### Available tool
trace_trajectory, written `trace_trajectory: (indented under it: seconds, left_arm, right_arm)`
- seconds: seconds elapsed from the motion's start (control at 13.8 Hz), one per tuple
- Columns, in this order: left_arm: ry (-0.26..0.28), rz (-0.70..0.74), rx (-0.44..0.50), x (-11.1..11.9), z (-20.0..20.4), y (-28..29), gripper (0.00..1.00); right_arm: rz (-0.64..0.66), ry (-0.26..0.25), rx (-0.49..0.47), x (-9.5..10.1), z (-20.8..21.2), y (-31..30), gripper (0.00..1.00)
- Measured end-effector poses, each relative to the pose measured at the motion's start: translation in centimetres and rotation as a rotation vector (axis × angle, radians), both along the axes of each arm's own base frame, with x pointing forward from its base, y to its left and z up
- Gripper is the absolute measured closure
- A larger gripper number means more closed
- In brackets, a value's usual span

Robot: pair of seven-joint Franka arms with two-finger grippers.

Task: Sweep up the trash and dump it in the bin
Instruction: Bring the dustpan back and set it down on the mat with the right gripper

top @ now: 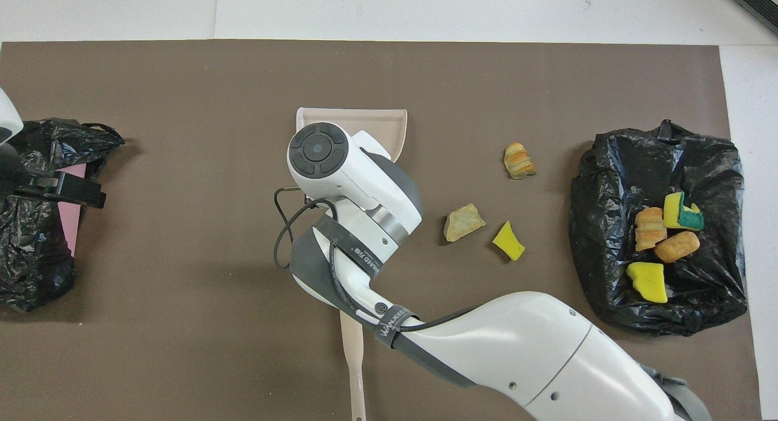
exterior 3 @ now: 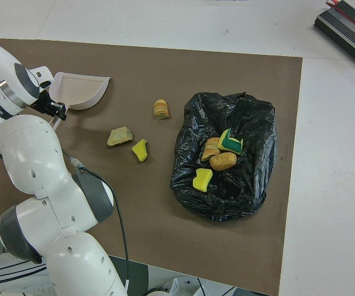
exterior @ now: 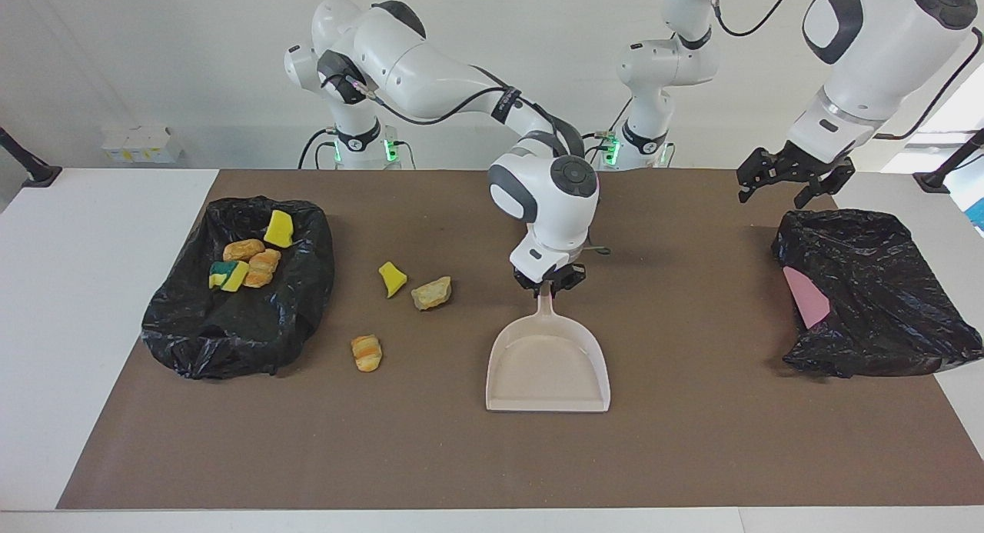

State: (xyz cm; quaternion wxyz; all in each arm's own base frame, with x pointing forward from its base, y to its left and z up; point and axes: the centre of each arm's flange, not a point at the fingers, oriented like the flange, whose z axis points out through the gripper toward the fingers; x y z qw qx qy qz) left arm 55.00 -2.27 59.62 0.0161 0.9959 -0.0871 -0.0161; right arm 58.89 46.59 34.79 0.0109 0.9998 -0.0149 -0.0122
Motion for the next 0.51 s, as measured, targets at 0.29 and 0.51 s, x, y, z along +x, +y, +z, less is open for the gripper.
trace_trajectory:
  seconds: [0.29,0.51]
  left_arm:
    - [-0.011,-0.002,0.0,0.1,0.1,-0.2,0.0]
    - [-0.015,-0.004,0.0,0.2,0.1,-0.3,0.0]
  right_arm:
    - [0.0,-0.015,0.012,1.0,0.7,-1.0,0.43]
    - [-0.01,-0.056,0.029,1.8,4.0,-2.4,0.3]
